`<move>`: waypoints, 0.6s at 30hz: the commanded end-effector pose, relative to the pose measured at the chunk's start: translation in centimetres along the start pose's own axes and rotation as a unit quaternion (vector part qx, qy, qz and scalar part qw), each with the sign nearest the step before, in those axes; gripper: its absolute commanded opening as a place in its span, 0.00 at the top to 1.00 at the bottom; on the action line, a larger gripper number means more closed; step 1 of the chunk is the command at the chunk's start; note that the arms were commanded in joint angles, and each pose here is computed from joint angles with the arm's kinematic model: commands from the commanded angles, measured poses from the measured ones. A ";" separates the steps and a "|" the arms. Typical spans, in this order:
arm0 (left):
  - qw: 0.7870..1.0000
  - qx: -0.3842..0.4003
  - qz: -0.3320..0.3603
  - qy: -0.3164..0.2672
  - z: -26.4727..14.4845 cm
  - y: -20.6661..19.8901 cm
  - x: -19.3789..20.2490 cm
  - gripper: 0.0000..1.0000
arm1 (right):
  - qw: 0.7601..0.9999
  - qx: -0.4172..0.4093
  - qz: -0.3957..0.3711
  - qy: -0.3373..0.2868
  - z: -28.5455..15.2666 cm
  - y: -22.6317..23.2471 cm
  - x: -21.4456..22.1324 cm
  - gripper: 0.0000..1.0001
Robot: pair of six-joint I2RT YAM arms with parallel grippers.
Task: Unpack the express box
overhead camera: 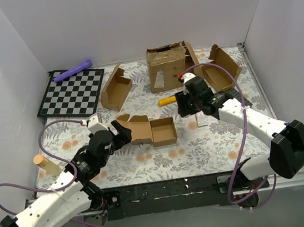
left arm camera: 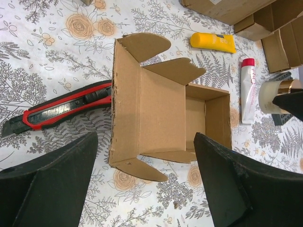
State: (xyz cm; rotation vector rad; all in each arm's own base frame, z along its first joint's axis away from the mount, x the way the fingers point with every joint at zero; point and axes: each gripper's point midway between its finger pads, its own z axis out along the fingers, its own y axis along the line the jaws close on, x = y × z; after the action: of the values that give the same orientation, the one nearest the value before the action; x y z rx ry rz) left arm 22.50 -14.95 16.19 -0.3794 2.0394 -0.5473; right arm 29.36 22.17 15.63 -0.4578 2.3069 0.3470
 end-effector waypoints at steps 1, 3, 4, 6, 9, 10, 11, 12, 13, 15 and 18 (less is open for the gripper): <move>1.000 0.017 -0.005 -0.023 -0.6 -1.4 -2.1 0.17 | 0.997 0.029 0.067 0.019 0.9 -3.9 1.9 0.99; 0.999 0.020 -0.007 -0.024 -0.8 -1.5 -2.2 0.17 | 0.997 0.025 0.071 0.023 1.5 -4.0 2.6 0.99; 0.999 0.025 -0.009 -0.025 -0.9 -1.7 -2.3 0.17 | 0.997 0.025 0.074 0.023 1.8 -4.0 2.7 0.99; 0.999 0.028 -0.013 -0.026 -1.1 -1.7 -2.3 0.17 | 0.996 0.022 0.078 0.037 2.8 -3.8 3.3 0.99; 0.999 0.033 -0.019 -0.030 -1.4 -1.9 -2.7 0.17 | 0.995 0.010 0.082 0.056 4.0 -3.3 3.8 0.99; 0.999 0.030 -0.021 -0.029 -1.5 -1.7 -2.6 0.17 | 0.995 0.012 0.085 0.058 4.2 -3.3 3.9 0.99; 0.999 0.029 -0.023 -0.030 -1.5 -1.8 -2.7 0.17 | 0.994 0.015 0.086 0.065 4.7 -3.4 4.2 0.99; 0.999 0.028 -0.025 -0.030 -1.6 -1.8 -2.8 0.17 | 0.994 0.021 0.085 0.066 5.0 -3.6 4.2 0.99; 0.999 0.024 -0.023 -0.028 -1.7 -1.6 -2.8 0.17 | 0.994 0.026 0.084 0.067 5.2 -3.8 4.1 0.99; 0.999 0.023 -0.026 -0.029 -1.9 -1.6 -3.0 0.17 | 0.993 0.042 0.081 0.081 5.9 -4.3 4.8 0.99; 0.999 0.023 -0.029 -0.033 -2.4 -1.6 -3.4 0.17 | 0.993 0.050 0.073 0.080 6.3 -4.7 5.0 0.99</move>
State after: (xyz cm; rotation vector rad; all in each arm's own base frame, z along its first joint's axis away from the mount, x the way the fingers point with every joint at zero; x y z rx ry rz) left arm 22.31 -14.79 18.61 -0.3975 1.9919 -0.5961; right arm 29.26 18.23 5.15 -0.3007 2.6130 0.2656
